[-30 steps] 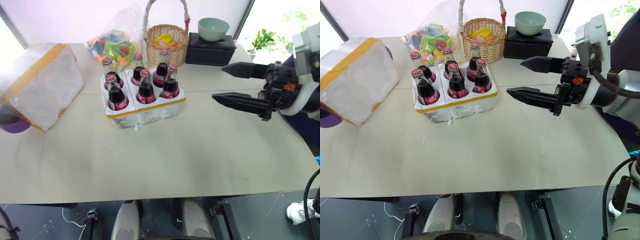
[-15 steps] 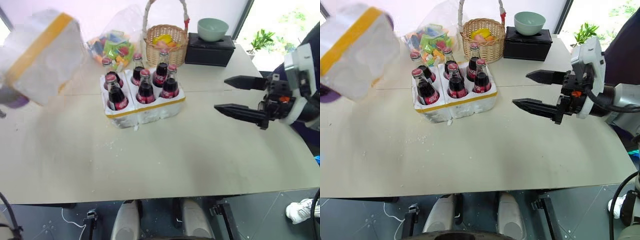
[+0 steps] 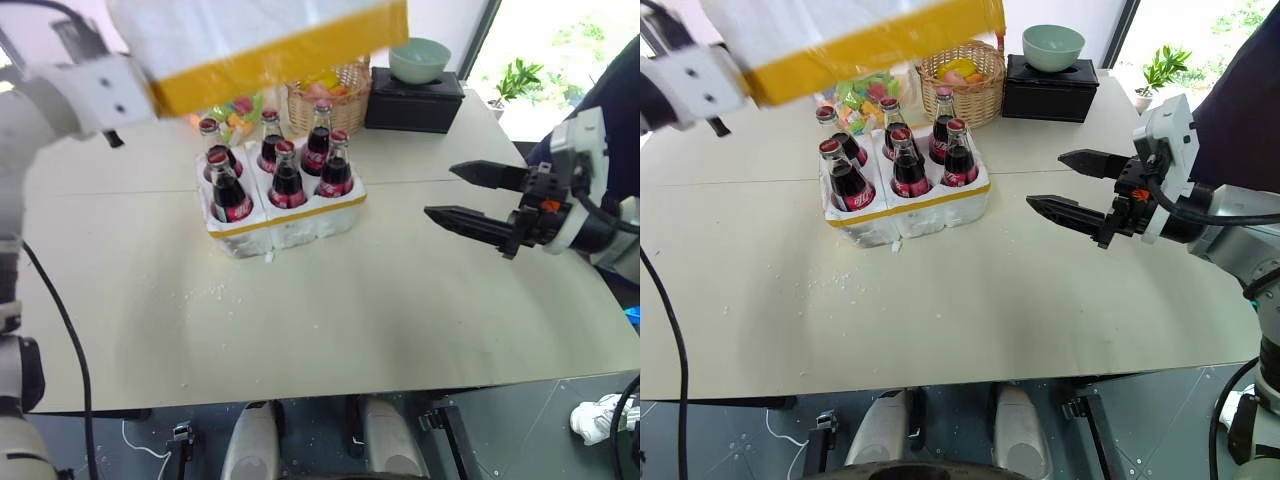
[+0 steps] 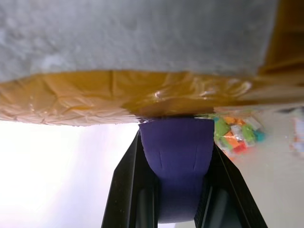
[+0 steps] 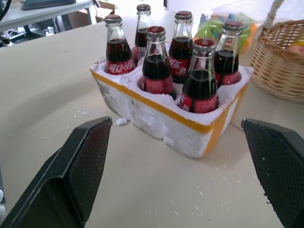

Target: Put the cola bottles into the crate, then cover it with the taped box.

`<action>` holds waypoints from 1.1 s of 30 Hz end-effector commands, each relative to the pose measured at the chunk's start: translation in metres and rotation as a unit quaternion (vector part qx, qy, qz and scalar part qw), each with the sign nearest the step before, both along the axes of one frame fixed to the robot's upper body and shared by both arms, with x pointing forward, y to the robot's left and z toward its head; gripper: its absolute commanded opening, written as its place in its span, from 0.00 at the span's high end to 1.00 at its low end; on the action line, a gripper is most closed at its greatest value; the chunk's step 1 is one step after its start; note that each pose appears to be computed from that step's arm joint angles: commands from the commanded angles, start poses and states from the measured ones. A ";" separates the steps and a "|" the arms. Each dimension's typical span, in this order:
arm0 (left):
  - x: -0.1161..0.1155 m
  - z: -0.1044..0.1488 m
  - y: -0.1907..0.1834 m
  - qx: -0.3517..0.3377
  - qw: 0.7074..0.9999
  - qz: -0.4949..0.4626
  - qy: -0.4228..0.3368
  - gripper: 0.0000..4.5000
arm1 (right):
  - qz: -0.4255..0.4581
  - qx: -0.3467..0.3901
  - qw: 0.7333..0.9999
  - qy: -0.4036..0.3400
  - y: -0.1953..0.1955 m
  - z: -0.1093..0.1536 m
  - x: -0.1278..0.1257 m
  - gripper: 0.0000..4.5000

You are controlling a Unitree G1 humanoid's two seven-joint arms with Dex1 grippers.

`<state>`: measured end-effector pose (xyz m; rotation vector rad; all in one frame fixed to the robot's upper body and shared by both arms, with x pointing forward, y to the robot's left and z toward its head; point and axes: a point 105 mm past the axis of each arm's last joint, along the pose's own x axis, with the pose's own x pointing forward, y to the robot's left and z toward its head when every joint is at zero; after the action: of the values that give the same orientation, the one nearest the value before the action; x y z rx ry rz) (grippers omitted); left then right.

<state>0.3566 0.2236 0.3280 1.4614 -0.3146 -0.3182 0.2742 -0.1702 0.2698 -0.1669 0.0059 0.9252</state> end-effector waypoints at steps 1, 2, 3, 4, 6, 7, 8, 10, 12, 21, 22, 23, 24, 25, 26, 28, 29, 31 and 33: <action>0.001 -0.020 0.003 0.102 0.993 0.055 -0.026 0.93 | -0.008 0.016 0.999 -0.031 0.002 0.013 -0.003 0.00; 0.002 -0.026 0.004 0.119 0.991 0.062 -0.025 0.93 | -0.009 0.017 0.999 -0.032 0.002 0.013 -0.003 0.00; 0.002 -0.028 0.004 0.126 0.990 0.065 -0.025 0.93 | -0.009 0.017 0.999 -0.032 0.003 0.013 -0.003 0.00; 0.002 -0.028 0.000 0.134 0.988 0.061 -0.036 0.93 | -0.009 0.020 0.999 -0.033 0.004 0.014 -0.004 0.00; 0.002 -0.027 -0.006 0.141 0.987 0.056 -0.055 0.93 | -0.012 0.024 0.999 -0.034 0.004 0.014 -0.004 0.00; 0.002 -0.028 -0.009 0.147 0.986 0.058 -0.060 0.93 | -0.016 0.026 0.999 -0.035 0.004 0.014 -0.003 0.00; 0.002 -0.029 -0.011 0.151 0.985 0.060 -0.062 0.93 | -0.019 0.027 0.999 -0.035 0.003 0.014 -0.003 0.00; 0.001 -0.035 -0.018 0.154 0.984 0.054 -0.064 0.93 | -0.025 0.030 0.999 -0.035 0.003 0.014 -0.002 0.00; -0.001 -0.041 -0.023 0.157 0.984 0.053 -0.061 0.93 | -0.027 0.032 0.998 -0.036 0.004 0.013 -0.002 0.00; -0.018 -0.065 -0.015 0.172 0.981 0.086 -0.012 0.93 | -0.039 0.042 0.998 -0.036 0.004 0.012 -0.002 0.00; -0.020 -0.066 -0.012 0.174 0.980 0.093 -0.007 0.93 | -0.040 0.043 0.998 -0.036 0.005 0.011 -0.002 0.00; -0.022 -0.065 -0.009 0.176 0.979 0.099 -0.005 0.93 | -0.041 0.044 0.998 -0.035 0.005 0.011 -0.003 0.00; -0.023 -0.062 -0.005 0.178 0.978 0.106 -0.007 0.93 | -0.042 0.045 0.997 -0.035 0.005 0.010 -0.003 0.00; -0.023 -0.059 -0.002 0.179 0.978 0.110 -0.010 0.93 | -0.043 0.047 0.997 -0.033 0.005 0.009 -0.003 0.00; -0.023 -0.055 0.000 0.174 0.978 0.113 -0.013 0.93 | -0.044 0.048 0.997 -0.033 0.005 0.008 -0.004 0.00; -0.021 -0.044 0.005 0.174 0.977 0.123 -0.030 0.93 | -0.046 0.050 0.997 -0.030 0.005 0.006 -0.004 0.00; -0.019 -0.041 0.009 0.178 0.975 0.128 -0.031 0.93 | -0.047 0.051 0.997 -0.029 0.004 0.006 -0.004 0.00; -0.016 -0.032 0.016 0.185 0.972 0.136 -0.042 0.93 | -0.049 0.053 0.997 -0.026 0.003 0.004 -0.002 0.00; -0.014 -0.023 0.021 0.198 0.969 0.137 -0.054 0.93 | -0.049 0.054 0.997 -0.025 0.003 0.004 0.000 0.00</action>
<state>0.3443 0.2321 0.2837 1.8673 -0.1255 -0.1591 0.2779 -0.1668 0.2607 -0.0785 -0.0157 0.8185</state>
